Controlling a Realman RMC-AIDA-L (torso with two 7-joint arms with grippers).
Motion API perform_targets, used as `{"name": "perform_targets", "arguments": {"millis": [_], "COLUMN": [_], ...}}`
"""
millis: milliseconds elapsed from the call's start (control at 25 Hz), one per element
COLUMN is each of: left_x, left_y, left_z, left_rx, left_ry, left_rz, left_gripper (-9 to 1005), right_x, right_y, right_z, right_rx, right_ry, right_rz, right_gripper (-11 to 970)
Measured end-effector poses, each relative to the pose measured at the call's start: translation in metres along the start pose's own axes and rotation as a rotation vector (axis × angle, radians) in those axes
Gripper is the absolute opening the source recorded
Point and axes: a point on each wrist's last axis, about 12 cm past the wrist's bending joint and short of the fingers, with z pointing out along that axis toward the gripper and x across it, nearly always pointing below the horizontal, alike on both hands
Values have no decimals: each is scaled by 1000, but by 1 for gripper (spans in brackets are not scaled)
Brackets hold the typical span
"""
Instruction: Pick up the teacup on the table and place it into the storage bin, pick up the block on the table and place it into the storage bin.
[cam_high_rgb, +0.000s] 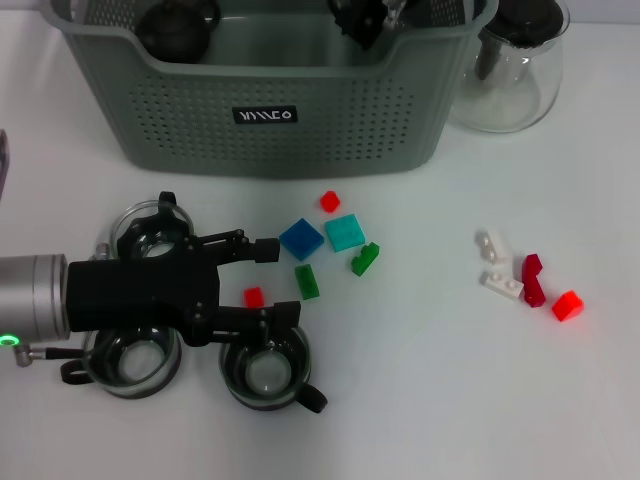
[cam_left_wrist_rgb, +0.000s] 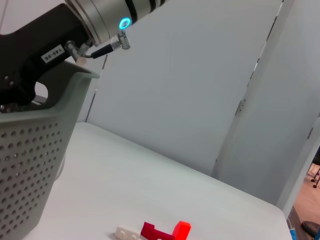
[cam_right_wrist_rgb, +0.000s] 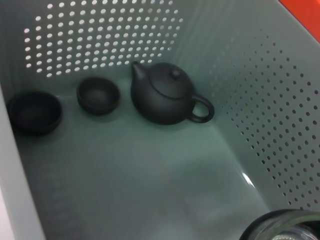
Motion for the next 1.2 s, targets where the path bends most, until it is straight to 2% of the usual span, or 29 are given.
{"name": "perform_targets", "arguments": {"millis": [280,520,800,960,1120,1160,1200], "left_x": [1,1,2,1,1,1,1], "left_y": [0,-1,-1,-2,-2,-2,-2], "left_z": [0,0,0,-1,-2,-2,-2], "left_rx": [0,0,0,6,7,7,7], "left_ry": [1,2,1,-4,-1,0,0], "left_rz": [-2,-5,-7,-7,-8,-8,-8], "left_gripper": [874,873,873,873,872,872,872], "right_x": [1,0,-3,-8,-21,-26,-26], "right_y": [1,2,-3,-8,-17,-20,-20], "right_z": [0,0,-6,-17,-45,-65,-65], "right_rx": [-5,0,18,21,26,12,12], "right_ry": [5,14,-13,-68,-201,-286,-286], "right_rz": [-3,-7,4,21,56,79,79], "right_gripper": [52,227,367,447,544,568,606]}}
